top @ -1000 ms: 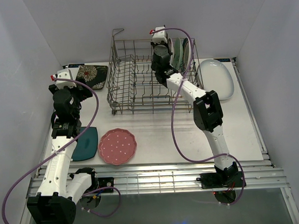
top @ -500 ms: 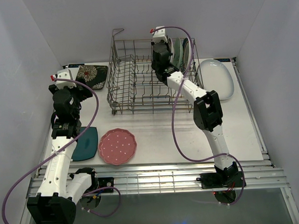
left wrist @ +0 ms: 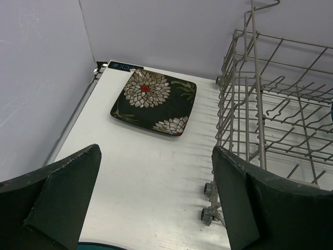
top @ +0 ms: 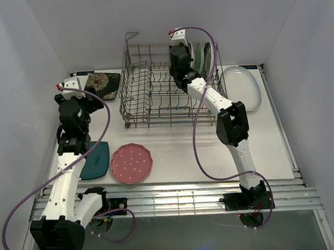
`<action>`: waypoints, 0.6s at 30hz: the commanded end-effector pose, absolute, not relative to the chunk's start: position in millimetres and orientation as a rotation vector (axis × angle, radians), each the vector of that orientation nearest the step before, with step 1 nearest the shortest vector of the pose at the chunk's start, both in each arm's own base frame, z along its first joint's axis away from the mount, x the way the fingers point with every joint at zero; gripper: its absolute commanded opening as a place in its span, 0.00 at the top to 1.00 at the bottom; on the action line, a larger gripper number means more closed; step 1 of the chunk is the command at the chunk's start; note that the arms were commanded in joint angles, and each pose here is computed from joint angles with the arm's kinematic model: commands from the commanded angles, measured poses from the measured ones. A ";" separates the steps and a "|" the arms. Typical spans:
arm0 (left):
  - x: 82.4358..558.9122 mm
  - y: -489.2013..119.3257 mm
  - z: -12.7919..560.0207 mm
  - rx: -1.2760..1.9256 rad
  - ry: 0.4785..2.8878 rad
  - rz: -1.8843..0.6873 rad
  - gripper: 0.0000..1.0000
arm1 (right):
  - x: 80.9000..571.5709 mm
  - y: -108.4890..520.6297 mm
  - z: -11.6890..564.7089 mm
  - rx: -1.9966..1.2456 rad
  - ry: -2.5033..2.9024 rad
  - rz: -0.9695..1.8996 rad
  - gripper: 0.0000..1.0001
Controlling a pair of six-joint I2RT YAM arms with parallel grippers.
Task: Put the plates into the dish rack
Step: Insert the plate into the dish rack.
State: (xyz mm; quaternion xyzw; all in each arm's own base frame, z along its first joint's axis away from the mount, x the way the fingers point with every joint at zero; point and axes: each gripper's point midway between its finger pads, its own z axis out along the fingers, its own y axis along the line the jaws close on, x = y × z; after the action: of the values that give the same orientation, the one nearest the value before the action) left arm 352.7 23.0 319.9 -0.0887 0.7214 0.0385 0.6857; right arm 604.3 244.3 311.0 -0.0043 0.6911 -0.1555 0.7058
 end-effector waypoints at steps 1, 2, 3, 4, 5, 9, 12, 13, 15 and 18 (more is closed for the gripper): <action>349.8 22.3 328.6 -0.190 1.585 0.077 0.02 | 578.1 218.3 447.5 0.233 1.261 -0.194 0.92; 350.0 22.3 327.8 -0.190 1.588 0.077 0.02 | 578.4 218.2 447.1 0.236 1.264 -0.195 0.92; 350.4 22.3 326.9 -0.190 1.590 0.077 0.02 | 579.1 218.3 446.2 0.240 1.265 -0.195 0.92; 350.4 22.6 327.6 -0.191 1.588 0.078 0.02 | 578.6 217.3 446.9 0.248 1.265 -0.195 0.92; 350.4 22.6 327.6 -0.191 1.588 0.078 0.02 | 578.6 217.2 446.5 0.250 1.266 -0.194 0.92; 349.7 22.6 327.9 -0.192 1.586 0.078 0.02 | 578.3 217.6 447.5 0.251 1.266 -0.187 0.92; 350.4 22.6 327.6 -0.191 1.588 0.078 0.02 | 577.7 216.5 447.3 0.255 1.271 -0.191 0.92; 350.0 22.6 328.9 -0.192 1.585 0.078 0.02 | 578.2 217.2 445.7 0.252 1.276 -0.190 0.92; 350.0 22.3 327.8 -0.190 1.588 0.077 0.02 | 577.8 218.4 444.0 0.252 1.284 -0.185 0.92; 349.3 22.3 327.7 -0.190 1.588 0.077 0.02 | 576.9 217.7 440.0 0.257 1.302 -0.174 0.92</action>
State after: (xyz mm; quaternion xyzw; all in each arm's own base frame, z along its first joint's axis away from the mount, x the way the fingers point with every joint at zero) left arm 352.8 22.2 319.9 -0.0871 0.7216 0.0369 0.6858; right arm 601.7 238.9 323.6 0.0156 0.6935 -0.1545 0.7036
